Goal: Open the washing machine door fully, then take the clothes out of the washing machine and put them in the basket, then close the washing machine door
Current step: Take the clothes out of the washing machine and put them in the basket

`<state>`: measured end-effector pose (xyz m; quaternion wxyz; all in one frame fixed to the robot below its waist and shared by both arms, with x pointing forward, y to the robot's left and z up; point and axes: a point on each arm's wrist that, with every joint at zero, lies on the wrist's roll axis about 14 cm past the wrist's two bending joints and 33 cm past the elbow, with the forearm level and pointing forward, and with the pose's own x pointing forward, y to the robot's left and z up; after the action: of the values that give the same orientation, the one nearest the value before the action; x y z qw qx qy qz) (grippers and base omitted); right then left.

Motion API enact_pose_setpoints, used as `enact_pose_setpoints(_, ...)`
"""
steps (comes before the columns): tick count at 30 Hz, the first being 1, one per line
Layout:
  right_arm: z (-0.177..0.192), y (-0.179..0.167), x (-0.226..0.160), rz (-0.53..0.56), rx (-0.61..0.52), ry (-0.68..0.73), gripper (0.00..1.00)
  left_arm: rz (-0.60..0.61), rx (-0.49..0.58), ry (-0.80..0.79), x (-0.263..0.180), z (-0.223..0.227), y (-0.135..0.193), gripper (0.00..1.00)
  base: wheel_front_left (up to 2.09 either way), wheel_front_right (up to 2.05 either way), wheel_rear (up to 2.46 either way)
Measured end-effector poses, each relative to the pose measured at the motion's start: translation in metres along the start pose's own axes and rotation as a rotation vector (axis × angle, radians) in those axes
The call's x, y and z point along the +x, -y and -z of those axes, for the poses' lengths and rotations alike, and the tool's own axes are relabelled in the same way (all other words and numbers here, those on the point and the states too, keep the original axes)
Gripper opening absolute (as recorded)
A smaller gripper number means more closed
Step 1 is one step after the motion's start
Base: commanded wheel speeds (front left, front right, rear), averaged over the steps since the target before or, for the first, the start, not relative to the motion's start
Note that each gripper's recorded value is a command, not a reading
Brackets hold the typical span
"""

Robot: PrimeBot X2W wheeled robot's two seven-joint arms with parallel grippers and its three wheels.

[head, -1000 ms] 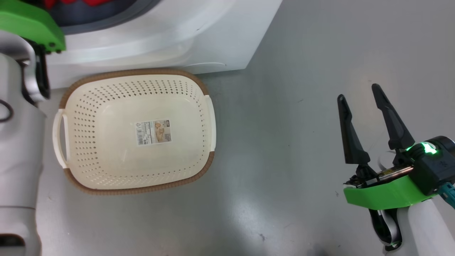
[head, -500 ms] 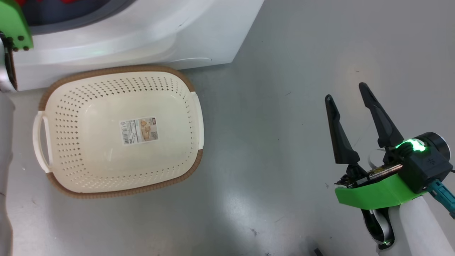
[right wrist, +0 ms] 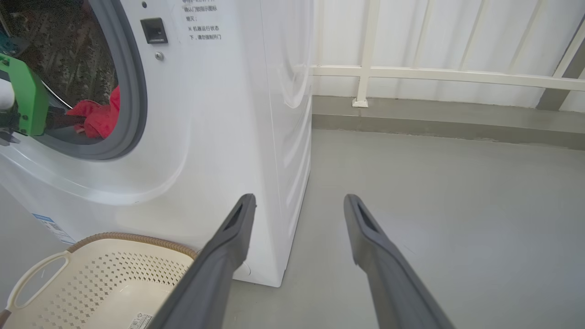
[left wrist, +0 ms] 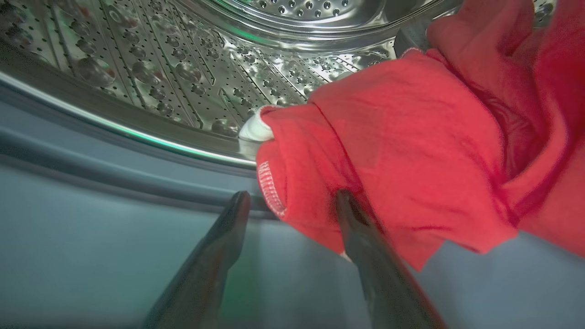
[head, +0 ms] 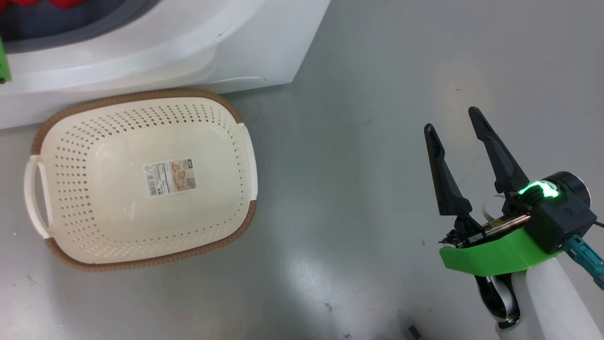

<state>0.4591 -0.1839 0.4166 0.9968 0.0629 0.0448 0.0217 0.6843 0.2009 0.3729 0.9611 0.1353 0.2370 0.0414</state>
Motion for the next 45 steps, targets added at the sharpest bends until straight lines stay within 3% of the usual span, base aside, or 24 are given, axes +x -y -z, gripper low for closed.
enact_pose_setpoints(3,0.001,0.002,-0.001,0.006,0.002,-0.002,1.0,0.008,0.01,-0.007,0.002,0.0,0.002,1.0,0.0,0.0,0.0)
enact_pose_setpoints(5,0.001,0.003,-0.001,0.008,0.004,-0.005,1.0,0.021,0.012,-0.001,0.004,-0.003,0.005,0.86,0.0,0.0,0.0)
enact_pose_setpoints(8,0.002,0.003,-0.002,0.009,0.007,-0.007,1.0,0.028,0.02,-0.004,0.005,-0.002,0.008,0.75,0.0,0.0,0.0)
enact_pose_setpoints(9,0.002,0.004,-0.002,0.012,0.011,-0.006,1.0,0.03,0.021,-0.007,0.006,-0.001,0.009,0.65,0.0,0.0,0.0)
enact_pose_setpoints(10,0.002,0.004,-0.002,0.015,0.012,-0.007,1.0,0.031,0.023,-0.009,0.006,0.0,0.01,0.49,0.0,0.0,0.0)
enact_pose_setpoints(11,0.002,0.005,-0.003,0.017,0.014,-0.007,1.0,0.035,0.022,-0.011,0.007,0.0,0.012,0.43,0.0,0.0,0.0)
enact_pose_setpoints(12,0.002,0.007,-0.003,0.021,0.014,-0.01,1.0,0.043,0.023,-0.02,0.008,0.002,0.014,0.0,0.0,0.0,0.0)
enact_pose_setpoints(21,0.005,0.008,-0.003,0.024,0.014,-0.015,1.0,0.053,0.016,0.027,0.009,-0.003,0.016,0.0,0.0,0.0,0.0)
enact_pose_setpoints(33,0.001,0.001,0.004,0.007,0.027,0.004,1.0,0.071,-0.217,0.233,-0.006,-0.04,0.006,0.0,0.0,0.0,0.0)
enact_pose_setpoints(45,-0.006,-0.008,0.008,-0.019,0.039,0.026,1.0,0.106,-0.281,0.384,-0.035,-0.056,0.001,0.0,0.0,0.0,0.0)
